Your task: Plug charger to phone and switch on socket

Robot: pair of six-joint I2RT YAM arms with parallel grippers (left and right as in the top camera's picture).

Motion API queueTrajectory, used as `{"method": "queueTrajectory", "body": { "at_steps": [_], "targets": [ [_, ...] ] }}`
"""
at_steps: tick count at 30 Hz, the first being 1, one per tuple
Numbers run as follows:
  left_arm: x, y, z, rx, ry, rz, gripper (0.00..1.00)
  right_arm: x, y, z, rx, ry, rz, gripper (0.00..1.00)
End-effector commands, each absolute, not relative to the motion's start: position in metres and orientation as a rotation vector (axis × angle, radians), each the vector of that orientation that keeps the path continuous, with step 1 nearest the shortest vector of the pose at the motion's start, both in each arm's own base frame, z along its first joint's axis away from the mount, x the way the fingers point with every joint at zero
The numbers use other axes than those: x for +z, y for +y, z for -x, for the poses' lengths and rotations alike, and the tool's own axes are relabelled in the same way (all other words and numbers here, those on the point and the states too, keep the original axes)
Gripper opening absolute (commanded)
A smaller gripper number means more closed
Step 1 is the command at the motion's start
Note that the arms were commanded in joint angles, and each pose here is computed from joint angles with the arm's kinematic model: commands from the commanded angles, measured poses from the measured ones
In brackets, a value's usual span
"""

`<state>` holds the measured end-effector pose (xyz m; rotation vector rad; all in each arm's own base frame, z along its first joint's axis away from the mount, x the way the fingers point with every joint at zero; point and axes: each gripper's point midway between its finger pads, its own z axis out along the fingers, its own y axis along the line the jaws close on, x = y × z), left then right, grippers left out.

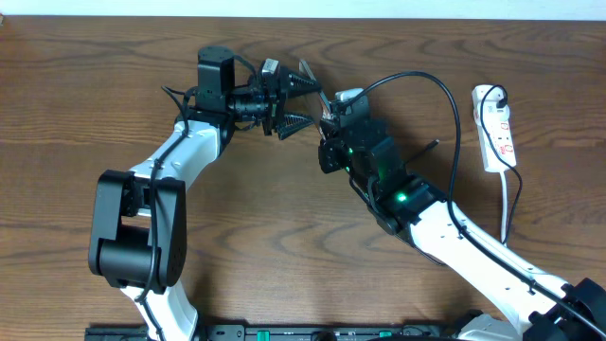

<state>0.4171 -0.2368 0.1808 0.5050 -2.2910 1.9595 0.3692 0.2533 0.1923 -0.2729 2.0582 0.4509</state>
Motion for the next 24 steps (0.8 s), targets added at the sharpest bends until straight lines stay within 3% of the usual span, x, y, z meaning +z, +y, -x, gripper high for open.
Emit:
{"method": "queueTrajectory", "body": {
  "at_steps": [1, 5, 12, 24],
  "targets": [
    [0.203, -0.238, -0.419, 2.013, -2.302, -0.428, 0.95, 0.203, 0.262, -0.368, 0.500, 2.040, 0.264, 0.01],
    [0.204, -0.238, -0.418, 2.013, -2.299, -0.423, 1.00, 0.208, 0.261, -0.367, 0.534, 2.039, 0.222, 0.01],
    [0.206, -0.239, -0.415, 2.023, -2.289, -0.386, 0.98, 0.224, 0.243, -0.363, 0.513, 2.031, 0.144, 0.01],
    [0.263, -0.244, -0.392, 2.319, -2.297, 0.368, 0.98, 0.252, 0.145, -0.315, 0.527, 2.120, -0.326, 0.01]
  ]
}}
